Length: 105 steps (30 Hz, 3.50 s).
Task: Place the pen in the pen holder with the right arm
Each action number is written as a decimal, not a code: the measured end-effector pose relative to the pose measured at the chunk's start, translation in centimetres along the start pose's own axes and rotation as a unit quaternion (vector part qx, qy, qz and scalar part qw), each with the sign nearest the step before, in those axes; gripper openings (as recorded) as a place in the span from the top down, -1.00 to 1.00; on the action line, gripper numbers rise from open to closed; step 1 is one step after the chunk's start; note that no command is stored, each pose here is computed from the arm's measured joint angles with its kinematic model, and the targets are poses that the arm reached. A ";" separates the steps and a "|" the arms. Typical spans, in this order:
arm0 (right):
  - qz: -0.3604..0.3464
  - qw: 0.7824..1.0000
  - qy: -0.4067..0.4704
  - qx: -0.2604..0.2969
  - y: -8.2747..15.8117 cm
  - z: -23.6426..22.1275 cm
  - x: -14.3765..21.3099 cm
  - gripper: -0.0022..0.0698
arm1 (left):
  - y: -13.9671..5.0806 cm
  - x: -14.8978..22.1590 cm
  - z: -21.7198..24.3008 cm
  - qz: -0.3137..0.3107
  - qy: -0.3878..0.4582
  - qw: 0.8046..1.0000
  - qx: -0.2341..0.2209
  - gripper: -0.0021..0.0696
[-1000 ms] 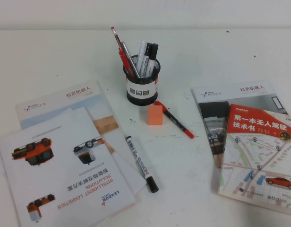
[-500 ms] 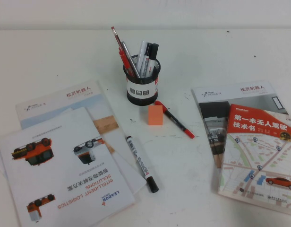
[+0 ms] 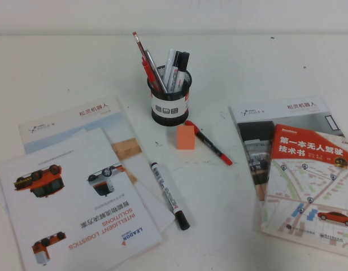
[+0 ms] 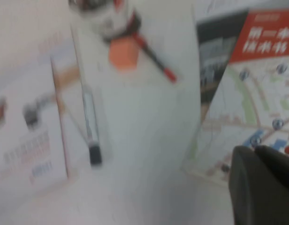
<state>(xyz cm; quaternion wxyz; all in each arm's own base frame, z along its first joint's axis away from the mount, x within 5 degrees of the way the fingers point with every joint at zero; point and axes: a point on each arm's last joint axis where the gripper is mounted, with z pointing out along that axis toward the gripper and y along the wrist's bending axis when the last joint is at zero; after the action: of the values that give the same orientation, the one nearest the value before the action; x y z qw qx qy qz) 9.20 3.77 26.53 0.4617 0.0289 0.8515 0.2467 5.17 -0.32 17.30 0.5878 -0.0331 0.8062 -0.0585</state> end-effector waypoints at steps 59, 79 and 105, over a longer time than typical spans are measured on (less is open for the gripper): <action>-0.328 0.810 0.486 0.028 16.6 34.7 -0.4 0.03 | 0.0 0.0 0.0 0.000 0.000 1.000 0.000 0.95; -0.315 0.908 0.275 -0.016 18.8 26.0 -8.0 0.62 | 0.0 0.0 0.0 0.000 0.000 1.000 0.000 0.95; -0.203 0.936 -0.248 -0.147 14.8 32.8 -10.7 0.62 | 0.0 0.0 0.0 0.000 0.000 1.000 0.000 0.95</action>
<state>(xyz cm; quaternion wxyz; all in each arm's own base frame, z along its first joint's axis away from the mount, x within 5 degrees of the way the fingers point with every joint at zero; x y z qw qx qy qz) 38.88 26.66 26.58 0.6977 -0.1522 0.6519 0.2551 5.17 -0.32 17.30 0.5878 -0.0331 0.8062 -0.0585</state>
